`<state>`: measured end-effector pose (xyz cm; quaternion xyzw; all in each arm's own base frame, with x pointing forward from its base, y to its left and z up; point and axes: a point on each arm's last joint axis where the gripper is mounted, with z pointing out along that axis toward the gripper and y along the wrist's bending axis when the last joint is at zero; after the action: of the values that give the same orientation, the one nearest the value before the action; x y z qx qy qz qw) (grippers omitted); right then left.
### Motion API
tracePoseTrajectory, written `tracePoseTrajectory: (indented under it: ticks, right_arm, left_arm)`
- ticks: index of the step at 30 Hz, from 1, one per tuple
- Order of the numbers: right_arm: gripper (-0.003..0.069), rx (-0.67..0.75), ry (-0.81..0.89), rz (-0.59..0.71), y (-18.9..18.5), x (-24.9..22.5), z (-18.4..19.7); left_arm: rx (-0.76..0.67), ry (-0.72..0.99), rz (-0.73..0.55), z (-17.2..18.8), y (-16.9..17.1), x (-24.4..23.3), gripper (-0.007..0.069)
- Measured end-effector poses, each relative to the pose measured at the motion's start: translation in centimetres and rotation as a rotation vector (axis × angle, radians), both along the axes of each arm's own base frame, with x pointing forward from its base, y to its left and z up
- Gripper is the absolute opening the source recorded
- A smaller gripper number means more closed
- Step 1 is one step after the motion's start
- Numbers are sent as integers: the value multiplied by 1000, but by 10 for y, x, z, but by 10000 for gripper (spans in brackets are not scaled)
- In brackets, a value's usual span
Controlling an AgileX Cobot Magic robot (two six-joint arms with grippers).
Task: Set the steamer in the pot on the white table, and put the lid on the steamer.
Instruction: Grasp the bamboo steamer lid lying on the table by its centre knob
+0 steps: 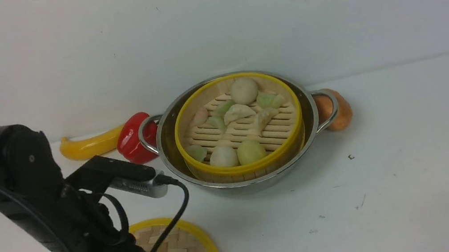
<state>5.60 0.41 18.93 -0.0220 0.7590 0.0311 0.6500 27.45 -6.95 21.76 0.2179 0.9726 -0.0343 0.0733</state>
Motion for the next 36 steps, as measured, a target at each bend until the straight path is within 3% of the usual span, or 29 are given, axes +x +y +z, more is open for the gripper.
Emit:
tracePoseTrajectory:
  ticks: [5,12,20,36]
  right_arm:
    - [243,0,0,0,0,0,0]
    - [243,0,0,0,0,0,0]
    - [243,0,0,0,0,0,0]
    - [243,0,0,0,0,0,0]
  left_arm:
    - [-47,64,43,-15,-8,4,429]
    - [-119,118,151,-28,-16,8,353]
    - [-96,77,216,-31,-13,14,303]
    - [-33,75,293,-35,-7,16,300]
